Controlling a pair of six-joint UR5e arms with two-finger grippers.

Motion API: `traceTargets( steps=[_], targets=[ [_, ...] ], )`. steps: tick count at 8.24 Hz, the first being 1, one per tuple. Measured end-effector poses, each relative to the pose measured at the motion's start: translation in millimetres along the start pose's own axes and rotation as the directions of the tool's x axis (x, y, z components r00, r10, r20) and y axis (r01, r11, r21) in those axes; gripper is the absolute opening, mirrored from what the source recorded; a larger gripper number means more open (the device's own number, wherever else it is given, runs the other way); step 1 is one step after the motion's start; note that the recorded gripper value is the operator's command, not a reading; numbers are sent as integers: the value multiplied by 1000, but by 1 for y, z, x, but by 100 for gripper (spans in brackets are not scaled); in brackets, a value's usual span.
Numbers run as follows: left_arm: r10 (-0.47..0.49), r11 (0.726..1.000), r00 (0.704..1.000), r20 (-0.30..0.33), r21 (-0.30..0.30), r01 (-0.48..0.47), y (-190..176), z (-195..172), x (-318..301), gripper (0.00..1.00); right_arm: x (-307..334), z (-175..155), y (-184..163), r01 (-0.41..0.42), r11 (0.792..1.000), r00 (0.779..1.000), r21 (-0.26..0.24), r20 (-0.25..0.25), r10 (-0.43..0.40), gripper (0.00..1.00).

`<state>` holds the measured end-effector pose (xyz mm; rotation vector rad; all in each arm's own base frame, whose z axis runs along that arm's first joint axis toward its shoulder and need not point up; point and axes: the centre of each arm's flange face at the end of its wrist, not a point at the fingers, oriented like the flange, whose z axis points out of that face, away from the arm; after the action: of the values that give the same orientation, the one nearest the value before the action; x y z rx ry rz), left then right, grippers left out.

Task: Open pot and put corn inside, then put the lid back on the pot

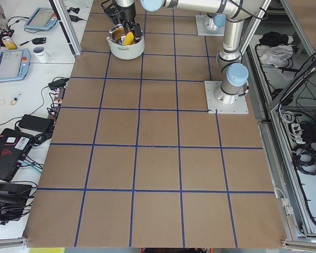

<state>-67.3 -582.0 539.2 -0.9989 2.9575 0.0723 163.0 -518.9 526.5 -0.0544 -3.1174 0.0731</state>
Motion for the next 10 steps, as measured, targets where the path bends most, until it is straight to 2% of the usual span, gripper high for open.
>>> traceTargets(
  steps=[2,3,4,6,8,10],
  targets=[
    [136,991,991,-1,1,-136,2,0,2,100,-35,16,-53,-26,999,1000,43,10,25,37],
    [208,978,978,-1,3,-208,4,-1,3,93,-54,33,-73,-40,998,999,52,18,39,36],
    [266,964,964,0,8,-266,9,-3,3,90,-78,59,-93,-60,996,998,67,31,58,36],
    [331,943,944,5,32,-331,25,-3,6,93,-124,118,-126,-119,989,991,86,72,113,36],
    [401,910,915,45,93,-404,49,4,11,94,-149,144,-134,-151,985,985,79,93,144,36],
    [434,891,899,58,118,-438,79,13,6,94,-162,154,-133,-152,986,986,75,87,145,36]
  ],
)
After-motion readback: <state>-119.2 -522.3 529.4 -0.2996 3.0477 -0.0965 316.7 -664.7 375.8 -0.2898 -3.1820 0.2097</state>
